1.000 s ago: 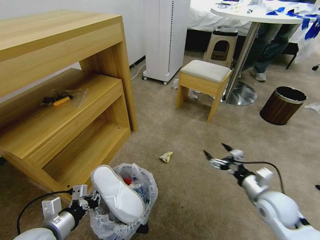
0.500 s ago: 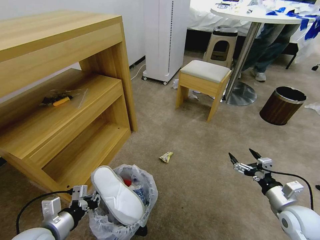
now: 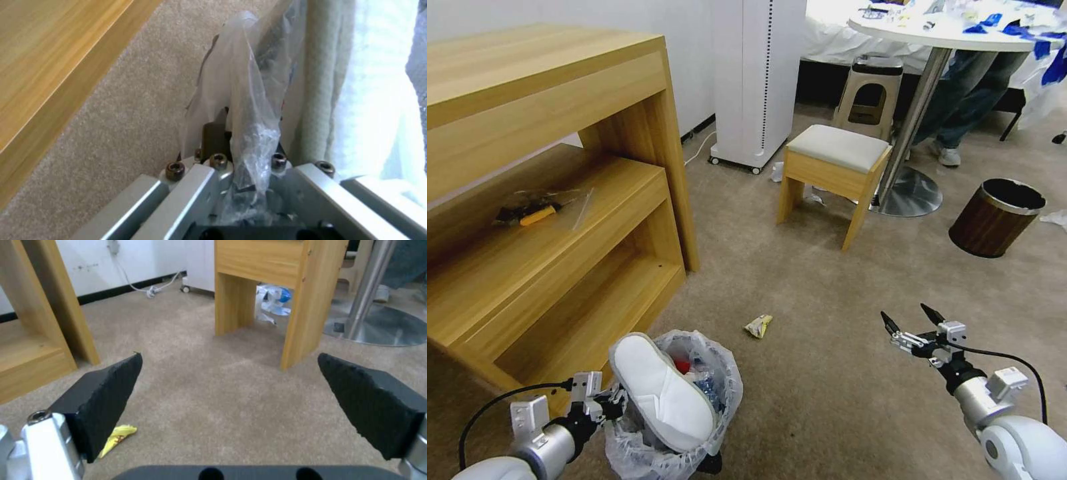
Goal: Pick up the trash bin and place the garbage on the floor into it.
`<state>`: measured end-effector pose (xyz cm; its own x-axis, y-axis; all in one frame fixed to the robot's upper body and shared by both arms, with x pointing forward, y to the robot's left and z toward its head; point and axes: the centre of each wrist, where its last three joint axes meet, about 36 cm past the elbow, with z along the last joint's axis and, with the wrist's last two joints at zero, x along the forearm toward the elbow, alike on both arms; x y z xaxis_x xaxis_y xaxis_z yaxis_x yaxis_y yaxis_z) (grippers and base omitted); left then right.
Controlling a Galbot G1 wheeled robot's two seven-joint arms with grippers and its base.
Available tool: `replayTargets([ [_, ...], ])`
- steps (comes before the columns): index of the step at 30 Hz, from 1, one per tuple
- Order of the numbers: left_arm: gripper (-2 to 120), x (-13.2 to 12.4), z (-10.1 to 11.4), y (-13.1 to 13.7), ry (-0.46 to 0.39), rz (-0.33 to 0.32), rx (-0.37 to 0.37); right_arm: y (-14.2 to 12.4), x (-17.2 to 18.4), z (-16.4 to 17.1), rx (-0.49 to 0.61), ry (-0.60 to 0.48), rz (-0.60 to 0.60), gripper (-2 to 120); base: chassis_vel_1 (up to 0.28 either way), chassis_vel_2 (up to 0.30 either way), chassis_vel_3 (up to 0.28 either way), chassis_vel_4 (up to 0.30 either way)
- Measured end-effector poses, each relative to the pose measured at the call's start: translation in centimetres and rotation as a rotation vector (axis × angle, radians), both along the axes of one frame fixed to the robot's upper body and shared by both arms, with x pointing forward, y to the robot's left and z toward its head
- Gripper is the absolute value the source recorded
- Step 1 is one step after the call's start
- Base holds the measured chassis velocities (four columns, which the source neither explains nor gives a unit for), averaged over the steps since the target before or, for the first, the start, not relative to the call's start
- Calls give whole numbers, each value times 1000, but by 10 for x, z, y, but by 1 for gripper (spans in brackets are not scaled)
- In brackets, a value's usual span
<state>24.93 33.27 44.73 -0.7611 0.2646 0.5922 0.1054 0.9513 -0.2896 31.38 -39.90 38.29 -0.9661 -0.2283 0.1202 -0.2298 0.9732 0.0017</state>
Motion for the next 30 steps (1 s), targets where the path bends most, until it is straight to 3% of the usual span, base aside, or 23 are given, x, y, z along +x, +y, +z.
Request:
replayTargets([
  [17, 0, -1, 1, -2, -2, 0, -2, 2, 2, -8, 6, 24, 17, 100, -92, 95, 93, -102],
  [24, 0, -4, 2, -2, 0, 2, -1, -2, 21, -23, -35, 47, 67, 100, -65, 65, 73, -79],
  [28, 0, -6, 1, -2, 3, 5, -2, 13, 40, -32, -99, 84, 142, 100, 0, 0, 0, 0],
  [30, 0, -7, 0, -2, 4, 6, -4, 36, 51, -37, -134, 140, 207, 100, 0, 0, 0, 0],
])
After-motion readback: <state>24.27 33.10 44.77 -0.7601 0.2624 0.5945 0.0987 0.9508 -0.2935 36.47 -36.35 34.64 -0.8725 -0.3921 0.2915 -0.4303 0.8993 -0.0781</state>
